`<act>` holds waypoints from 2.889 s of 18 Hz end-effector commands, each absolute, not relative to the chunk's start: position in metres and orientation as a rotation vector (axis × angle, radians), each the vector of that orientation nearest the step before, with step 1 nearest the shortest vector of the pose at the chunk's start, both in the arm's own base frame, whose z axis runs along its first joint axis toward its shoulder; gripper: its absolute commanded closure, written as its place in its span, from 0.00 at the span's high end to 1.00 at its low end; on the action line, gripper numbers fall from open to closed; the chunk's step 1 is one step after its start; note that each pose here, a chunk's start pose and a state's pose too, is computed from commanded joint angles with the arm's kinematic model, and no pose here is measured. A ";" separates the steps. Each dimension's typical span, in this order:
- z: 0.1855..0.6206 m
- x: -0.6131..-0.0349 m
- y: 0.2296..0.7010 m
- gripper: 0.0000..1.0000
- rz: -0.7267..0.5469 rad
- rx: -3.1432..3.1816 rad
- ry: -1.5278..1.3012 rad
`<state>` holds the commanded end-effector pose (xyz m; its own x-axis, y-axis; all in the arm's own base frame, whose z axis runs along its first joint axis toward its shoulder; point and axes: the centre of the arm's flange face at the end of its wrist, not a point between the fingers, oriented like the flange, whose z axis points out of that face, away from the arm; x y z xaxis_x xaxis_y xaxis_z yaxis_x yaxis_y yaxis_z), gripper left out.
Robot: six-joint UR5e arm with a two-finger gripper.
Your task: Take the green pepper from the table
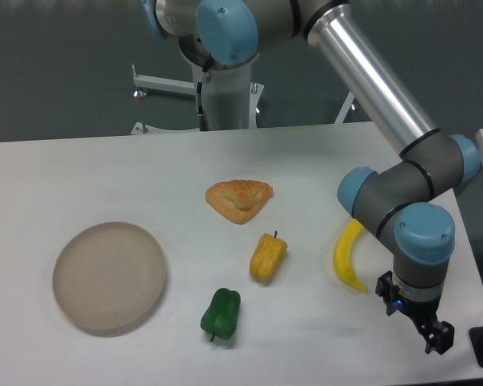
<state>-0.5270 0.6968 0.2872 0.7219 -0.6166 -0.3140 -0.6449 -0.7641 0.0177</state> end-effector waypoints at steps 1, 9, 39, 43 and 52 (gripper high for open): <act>0.285 -0.525 0.698 1.00 0.463 -2.827 1.043; 0.293 -0.522 0.696 1.00 0.459 -2.825 1.029; 0.321 -0.285 0.698 1.00 -0.052 -2.849 -0.028; 0.297 -0.262 0.705 1.00 -0.075 -2.861 -0.017; 0.269 -0.243 0.719 1.00 -0.098 -2.874 -0.014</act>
<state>-0.2432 0.7194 0.2690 0.9977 0.0009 0.0680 0.0188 -0.9647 -0.2626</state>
